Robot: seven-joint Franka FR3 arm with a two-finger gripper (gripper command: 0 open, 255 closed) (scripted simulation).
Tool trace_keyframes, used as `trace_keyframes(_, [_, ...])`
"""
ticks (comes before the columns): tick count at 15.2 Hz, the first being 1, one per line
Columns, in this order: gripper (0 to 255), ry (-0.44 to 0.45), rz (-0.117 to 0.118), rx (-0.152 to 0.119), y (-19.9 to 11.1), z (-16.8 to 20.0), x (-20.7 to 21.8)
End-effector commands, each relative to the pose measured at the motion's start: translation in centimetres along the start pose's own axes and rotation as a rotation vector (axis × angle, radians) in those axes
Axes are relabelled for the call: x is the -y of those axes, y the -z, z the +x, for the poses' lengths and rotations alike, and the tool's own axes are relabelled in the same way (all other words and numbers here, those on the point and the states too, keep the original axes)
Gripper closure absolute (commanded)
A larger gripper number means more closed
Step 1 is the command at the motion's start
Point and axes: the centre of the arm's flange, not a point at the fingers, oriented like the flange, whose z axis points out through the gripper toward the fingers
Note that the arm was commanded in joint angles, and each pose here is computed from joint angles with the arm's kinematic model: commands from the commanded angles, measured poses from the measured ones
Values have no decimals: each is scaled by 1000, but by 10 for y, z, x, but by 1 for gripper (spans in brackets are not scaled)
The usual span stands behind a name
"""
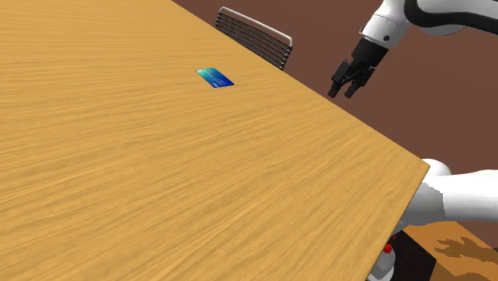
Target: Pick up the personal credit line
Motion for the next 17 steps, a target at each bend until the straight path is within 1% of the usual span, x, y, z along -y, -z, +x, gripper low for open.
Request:
trace_keyframes(1, [0, 0, 0, 0, 0, 0, 0])
trace_keyframes(17, [0, 73, -66, -62, 23, 59, 208])
